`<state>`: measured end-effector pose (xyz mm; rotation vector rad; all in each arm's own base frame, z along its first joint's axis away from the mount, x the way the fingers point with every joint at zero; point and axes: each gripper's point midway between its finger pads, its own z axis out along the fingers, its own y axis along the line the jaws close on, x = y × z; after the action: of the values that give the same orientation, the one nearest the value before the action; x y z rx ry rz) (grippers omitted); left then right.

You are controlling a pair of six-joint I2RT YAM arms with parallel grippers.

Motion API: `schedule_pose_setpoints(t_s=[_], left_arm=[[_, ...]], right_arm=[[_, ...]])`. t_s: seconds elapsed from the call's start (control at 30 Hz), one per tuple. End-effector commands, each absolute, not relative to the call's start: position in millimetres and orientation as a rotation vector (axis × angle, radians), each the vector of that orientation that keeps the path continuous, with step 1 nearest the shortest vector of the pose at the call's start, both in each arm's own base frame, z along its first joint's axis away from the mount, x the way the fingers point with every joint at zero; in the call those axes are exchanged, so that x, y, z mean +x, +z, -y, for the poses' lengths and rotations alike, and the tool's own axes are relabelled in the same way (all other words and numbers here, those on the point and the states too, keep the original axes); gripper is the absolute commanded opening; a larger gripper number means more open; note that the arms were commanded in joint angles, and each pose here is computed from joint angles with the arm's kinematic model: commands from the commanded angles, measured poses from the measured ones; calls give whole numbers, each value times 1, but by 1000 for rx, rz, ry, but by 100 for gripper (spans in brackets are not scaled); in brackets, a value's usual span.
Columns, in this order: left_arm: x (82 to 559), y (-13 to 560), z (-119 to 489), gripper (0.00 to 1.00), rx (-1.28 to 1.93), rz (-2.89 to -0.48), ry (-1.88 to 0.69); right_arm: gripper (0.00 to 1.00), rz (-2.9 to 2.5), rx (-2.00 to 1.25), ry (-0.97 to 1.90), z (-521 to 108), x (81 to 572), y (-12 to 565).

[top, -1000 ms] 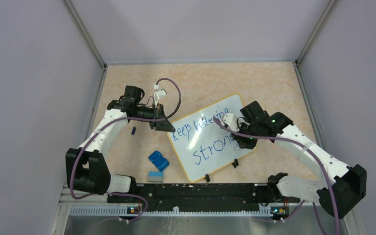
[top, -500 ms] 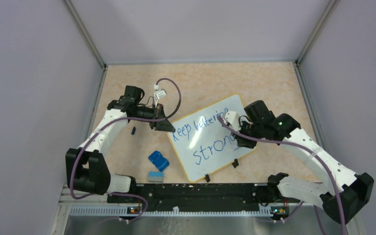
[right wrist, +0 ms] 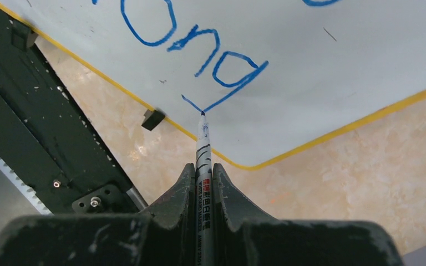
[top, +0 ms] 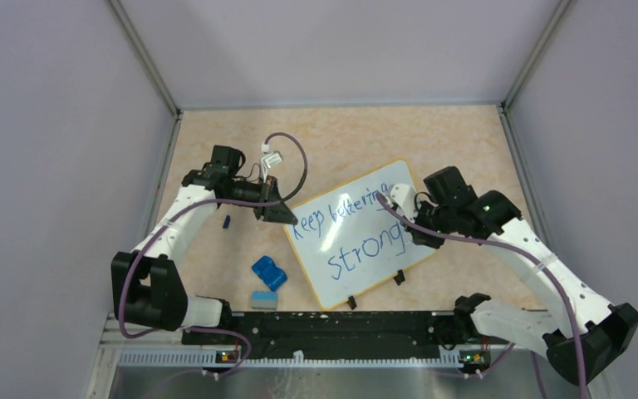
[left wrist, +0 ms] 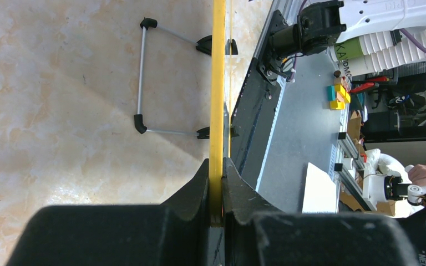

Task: Write a sentence on the whiteboard

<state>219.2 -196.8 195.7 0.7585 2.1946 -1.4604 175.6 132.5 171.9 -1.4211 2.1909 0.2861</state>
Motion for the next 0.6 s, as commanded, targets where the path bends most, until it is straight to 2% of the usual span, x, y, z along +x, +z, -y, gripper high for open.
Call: schedule_pose_setpoints(t_s=[0.0,0.57], left_arm=[[226,173,194,0,837,-2218,-1333],[225,172,194,0,837,-2221,-1322]], right_arm=[[0,-2228,-1421,238,-118,180,172],[0,-2282,-1369,93,-110,208,140]])
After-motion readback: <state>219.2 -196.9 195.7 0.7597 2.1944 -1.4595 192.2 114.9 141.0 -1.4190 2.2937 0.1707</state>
